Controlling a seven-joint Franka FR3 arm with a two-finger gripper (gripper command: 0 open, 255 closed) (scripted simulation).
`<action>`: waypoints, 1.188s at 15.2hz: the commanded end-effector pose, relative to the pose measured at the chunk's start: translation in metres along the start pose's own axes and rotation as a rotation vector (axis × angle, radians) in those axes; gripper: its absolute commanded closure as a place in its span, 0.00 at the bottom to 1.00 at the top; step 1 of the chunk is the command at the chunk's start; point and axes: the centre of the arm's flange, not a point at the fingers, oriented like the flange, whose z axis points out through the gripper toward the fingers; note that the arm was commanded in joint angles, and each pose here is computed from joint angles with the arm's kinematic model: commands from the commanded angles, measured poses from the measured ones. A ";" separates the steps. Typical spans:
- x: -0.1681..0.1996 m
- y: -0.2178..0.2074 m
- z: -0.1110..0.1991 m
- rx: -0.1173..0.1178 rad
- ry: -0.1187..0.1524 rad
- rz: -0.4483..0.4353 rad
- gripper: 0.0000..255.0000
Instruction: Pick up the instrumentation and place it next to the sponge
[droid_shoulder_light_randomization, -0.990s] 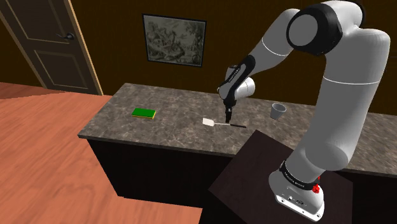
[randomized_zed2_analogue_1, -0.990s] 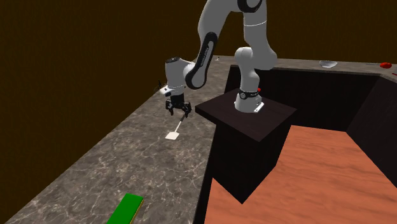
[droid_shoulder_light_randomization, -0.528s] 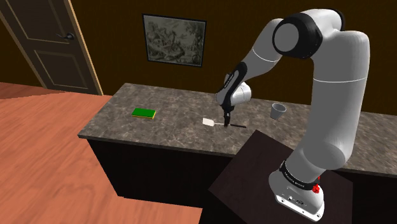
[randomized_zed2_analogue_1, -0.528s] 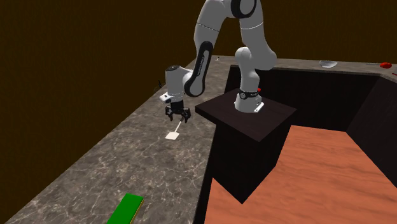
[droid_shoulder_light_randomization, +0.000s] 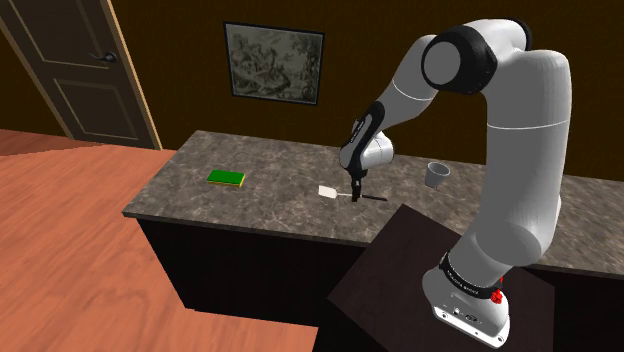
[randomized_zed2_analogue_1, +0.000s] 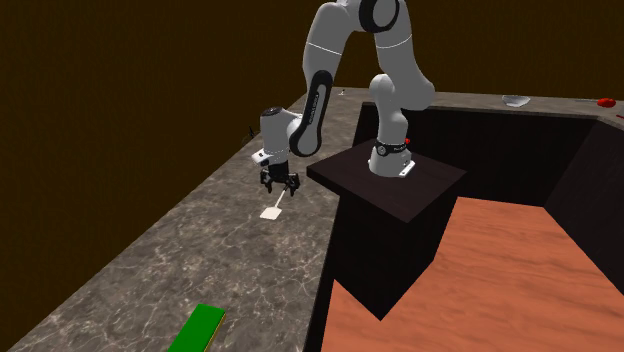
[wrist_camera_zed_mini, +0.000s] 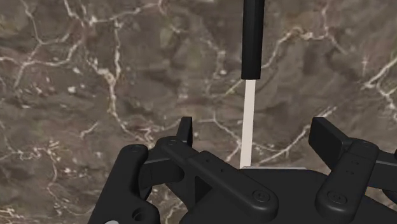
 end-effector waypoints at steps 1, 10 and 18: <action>0.000 0.000 0.000 0.000 0.000 0.000 0.00; 0.000 0.000 0.000 0.000 0.000 0.000 1.00; -0.002 0.000 -0.037 0.000 0.000 0.000 1.00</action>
